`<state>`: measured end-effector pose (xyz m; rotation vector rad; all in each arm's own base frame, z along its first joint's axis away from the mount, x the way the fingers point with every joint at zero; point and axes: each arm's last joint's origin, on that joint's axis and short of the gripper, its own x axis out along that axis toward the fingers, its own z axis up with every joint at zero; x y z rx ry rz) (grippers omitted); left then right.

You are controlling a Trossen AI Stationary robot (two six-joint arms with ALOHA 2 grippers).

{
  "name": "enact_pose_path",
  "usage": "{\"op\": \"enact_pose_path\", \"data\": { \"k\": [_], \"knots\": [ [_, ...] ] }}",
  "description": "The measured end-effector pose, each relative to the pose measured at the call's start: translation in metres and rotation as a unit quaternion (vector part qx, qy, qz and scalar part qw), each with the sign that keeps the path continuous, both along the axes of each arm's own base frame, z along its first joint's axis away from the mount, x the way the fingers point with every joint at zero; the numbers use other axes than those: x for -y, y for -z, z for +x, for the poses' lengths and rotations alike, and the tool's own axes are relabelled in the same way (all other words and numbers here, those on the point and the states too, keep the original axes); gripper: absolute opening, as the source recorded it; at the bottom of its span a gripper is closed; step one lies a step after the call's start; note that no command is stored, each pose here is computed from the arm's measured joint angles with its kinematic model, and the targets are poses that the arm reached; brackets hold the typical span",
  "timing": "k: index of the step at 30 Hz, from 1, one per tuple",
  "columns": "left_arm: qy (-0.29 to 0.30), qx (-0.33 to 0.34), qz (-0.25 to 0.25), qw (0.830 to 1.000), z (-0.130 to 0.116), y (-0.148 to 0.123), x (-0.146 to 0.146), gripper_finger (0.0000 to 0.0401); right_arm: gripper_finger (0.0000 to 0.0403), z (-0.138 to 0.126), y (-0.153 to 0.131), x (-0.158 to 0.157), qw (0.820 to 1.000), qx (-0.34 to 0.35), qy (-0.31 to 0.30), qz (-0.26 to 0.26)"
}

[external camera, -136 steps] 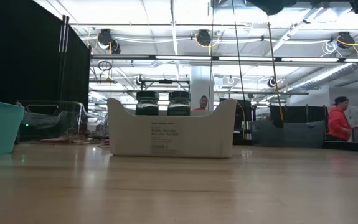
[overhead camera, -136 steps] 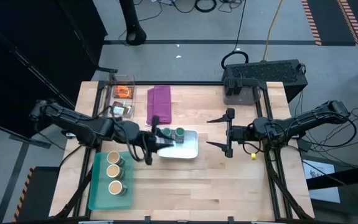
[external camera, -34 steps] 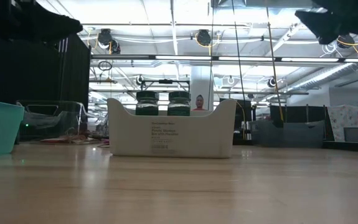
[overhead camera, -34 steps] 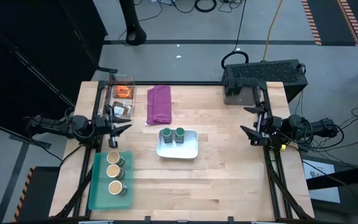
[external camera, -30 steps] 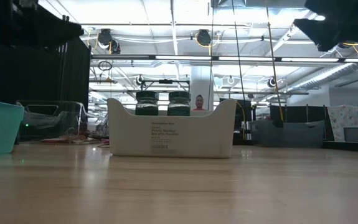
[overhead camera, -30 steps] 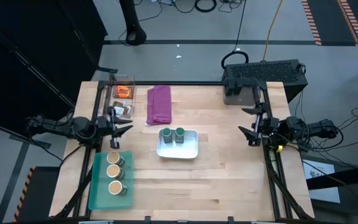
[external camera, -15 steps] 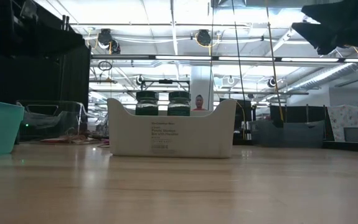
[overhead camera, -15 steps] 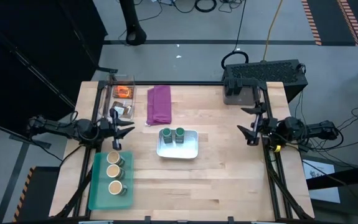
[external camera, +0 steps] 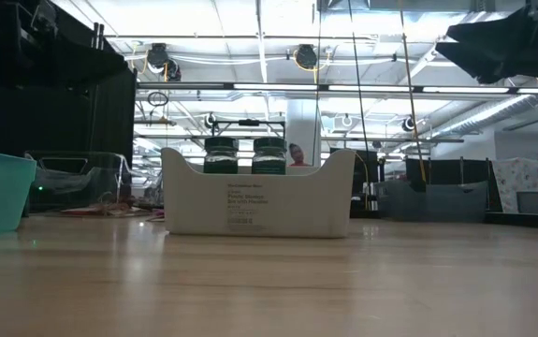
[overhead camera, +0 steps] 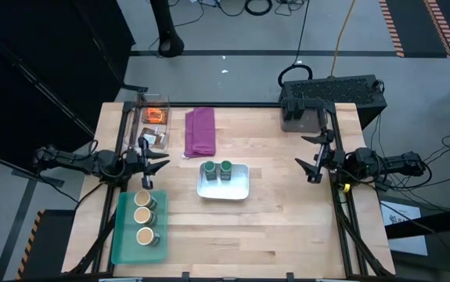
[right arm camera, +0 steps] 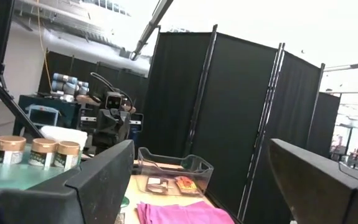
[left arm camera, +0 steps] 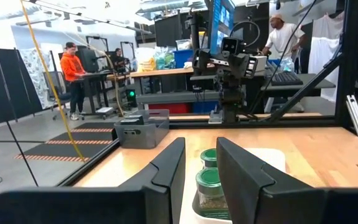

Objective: Sort spices by type
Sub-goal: Return to Home Position

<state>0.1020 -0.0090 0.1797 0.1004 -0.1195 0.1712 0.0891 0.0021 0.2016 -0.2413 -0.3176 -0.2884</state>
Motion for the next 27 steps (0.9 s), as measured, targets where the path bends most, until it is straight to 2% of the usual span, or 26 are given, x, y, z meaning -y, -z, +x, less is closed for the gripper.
{"op": "enact_pose_path", "data": {
  "k": [27],
  "knots": [
    [-0.002,-0.001,0.0,1.0,0.0,0.0003,-0.0001,0.0097,0.0352,0.0,-0.0001,-0.0002,1.0,-0.001,-0.001,-0.006]
  ]
}}
